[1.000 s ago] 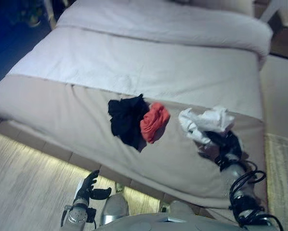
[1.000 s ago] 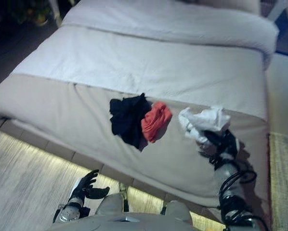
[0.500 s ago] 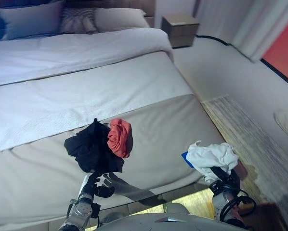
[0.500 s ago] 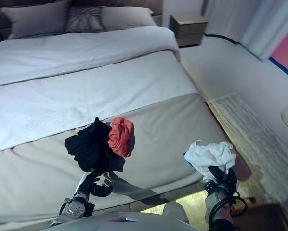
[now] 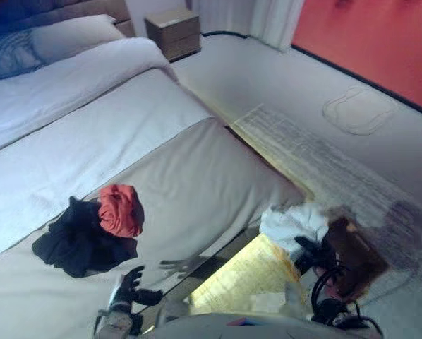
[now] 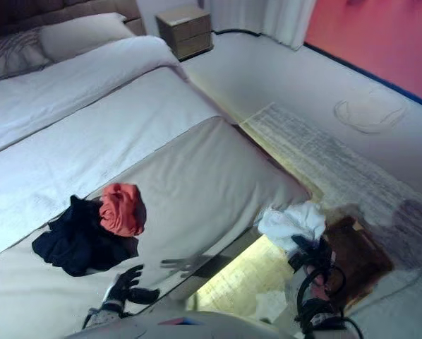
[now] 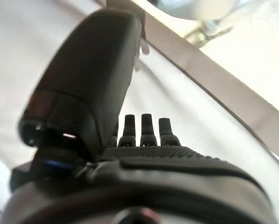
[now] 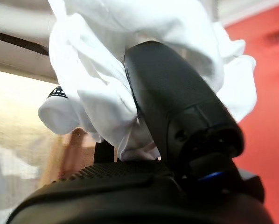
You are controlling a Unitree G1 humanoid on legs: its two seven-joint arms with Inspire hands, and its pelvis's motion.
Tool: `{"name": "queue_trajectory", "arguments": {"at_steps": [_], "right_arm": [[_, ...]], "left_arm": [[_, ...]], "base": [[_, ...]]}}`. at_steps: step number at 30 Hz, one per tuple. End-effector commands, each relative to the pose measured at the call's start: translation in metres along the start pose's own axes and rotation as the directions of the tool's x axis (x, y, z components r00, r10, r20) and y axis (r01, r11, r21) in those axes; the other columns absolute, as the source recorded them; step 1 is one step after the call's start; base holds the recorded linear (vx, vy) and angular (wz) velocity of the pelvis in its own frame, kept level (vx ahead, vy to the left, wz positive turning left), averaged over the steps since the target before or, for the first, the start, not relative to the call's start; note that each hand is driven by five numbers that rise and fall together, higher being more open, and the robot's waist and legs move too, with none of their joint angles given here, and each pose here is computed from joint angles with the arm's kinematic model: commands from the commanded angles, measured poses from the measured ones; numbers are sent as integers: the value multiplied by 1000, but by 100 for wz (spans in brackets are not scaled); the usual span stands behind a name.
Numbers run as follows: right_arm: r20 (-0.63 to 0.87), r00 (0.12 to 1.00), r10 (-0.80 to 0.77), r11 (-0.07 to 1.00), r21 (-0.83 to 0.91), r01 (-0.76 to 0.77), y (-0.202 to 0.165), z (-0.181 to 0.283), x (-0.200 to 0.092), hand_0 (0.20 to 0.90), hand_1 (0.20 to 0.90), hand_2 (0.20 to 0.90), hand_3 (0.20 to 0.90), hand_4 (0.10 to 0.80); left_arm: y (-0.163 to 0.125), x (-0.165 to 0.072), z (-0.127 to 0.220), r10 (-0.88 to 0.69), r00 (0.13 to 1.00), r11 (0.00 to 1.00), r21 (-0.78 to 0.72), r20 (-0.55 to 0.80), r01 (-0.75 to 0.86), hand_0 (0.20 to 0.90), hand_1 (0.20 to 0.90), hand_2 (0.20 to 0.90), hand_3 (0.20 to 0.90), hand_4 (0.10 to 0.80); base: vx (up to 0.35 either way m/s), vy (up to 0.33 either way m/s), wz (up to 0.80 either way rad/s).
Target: Pick up the clothes from the bed and place them into the basket
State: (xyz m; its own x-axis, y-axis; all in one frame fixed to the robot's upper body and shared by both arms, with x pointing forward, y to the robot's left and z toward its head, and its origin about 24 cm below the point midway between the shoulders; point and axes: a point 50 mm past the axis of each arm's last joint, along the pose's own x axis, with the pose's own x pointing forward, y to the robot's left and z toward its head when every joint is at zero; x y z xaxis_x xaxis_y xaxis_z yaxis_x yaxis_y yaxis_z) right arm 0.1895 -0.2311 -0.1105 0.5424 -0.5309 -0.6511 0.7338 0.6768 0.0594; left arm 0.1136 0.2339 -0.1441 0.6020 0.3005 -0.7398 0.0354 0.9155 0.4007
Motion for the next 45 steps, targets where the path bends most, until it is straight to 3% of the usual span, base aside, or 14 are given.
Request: {"name": "queue_trajectory", "arguments": {"at_steps": [1, 6, 13, 30, 45], "right_arm": [[156, 988, -1, 1000, 16, -1, 3, 41, 9, 300, 300, 300, 200, 100], [94, 992, -83, 997, 7, 83, -8, 33, 13, 300, 300, 300, 200, 100], [70, 978, -198, 980, 4, 198, -29, 27, 14, 300, 300, 300, 200, 100], [25, 980, -196, 980, -41, 197, -55, 23, 19, 300, 300, 300, 200, 100], [132, 955, -267, 964, 15, 267, -71, 73, 31, 300, 300, 300, 200, 100]], "left_arm": [[10, 7, 22, 54, 993, 997, -60, 103, -48, 900, 900, 900, 900, 800], [-2, -1, 8, 12, 995, 999, -37, 103, -8, 900, 900, 900, 900, 800], [7, 6, 23, 20, 990, 999, -28, 141, -16, 900, 900, 900, 900, 800], [15, 1, 1, 2, 996, 999, 38, 93, -5, 900, 900, 900, 900, 800], [15, -4, -4, -14, 994, 999, 37, 108, 11, 900, 900, 900, 900, 800]], "base": [[-68, -52, -86], [-59, 38, -105], [-24, 45, -9], [57, -19, 6], [19, -13, 6]]}}
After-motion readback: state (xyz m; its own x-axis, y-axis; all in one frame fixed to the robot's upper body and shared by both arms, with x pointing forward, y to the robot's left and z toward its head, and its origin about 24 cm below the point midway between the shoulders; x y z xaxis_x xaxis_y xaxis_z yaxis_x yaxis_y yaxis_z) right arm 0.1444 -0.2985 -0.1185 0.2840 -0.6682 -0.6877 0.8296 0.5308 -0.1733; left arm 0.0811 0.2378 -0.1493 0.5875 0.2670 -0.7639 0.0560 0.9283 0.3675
